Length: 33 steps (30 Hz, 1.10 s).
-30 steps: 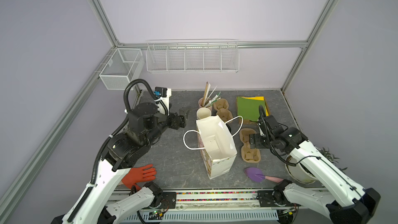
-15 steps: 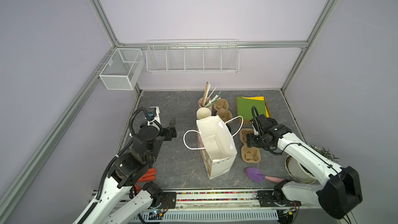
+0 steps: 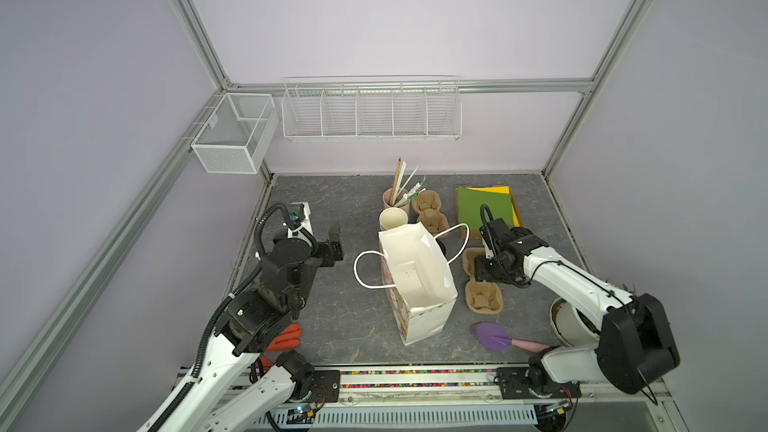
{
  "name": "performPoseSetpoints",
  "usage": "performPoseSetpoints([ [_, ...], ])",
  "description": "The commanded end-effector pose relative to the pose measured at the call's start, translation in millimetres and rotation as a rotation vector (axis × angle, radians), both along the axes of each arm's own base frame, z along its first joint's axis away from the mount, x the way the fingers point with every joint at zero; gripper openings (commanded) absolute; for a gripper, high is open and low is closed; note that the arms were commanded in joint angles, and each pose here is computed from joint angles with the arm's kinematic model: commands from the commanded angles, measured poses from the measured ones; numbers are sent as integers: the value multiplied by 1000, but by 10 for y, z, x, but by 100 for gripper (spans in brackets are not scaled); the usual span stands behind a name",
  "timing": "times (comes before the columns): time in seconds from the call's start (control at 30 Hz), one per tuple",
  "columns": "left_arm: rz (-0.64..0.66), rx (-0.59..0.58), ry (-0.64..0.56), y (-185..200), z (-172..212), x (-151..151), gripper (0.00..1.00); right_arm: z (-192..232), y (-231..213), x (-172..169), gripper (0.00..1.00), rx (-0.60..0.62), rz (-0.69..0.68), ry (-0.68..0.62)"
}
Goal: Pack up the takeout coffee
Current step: 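Withdraw the left gripper from the bag while the right gripper grasps the carrier again, then close the right gripper on the end of the tan pulp carrier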
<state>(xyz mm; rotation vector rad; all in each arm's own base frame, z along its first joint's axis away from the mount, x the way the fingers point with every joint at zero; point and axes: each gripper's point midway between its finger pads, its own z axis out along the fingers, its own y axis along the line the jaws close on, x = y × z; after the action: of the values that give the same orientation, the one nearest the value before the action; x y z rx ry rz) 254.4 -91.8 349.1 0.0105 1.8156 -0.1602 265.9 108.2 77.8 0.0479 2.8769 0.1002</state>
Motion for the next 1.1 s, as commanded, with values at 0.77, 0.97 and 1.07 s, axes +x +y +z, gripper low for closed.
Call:
performPoseSetpoints([
  [0.77,-2,27,4,-28,-42,40,89,-258,-48,11,47,-43,-9,48],
  [0.97,-1,28,2,-22,-41,38,89,-248,-65,20,44,-53,-10,43],
  [1.07,-1,28,3,-22,-42,38,89,-271,-67,17,42,-54,-12,48],
])
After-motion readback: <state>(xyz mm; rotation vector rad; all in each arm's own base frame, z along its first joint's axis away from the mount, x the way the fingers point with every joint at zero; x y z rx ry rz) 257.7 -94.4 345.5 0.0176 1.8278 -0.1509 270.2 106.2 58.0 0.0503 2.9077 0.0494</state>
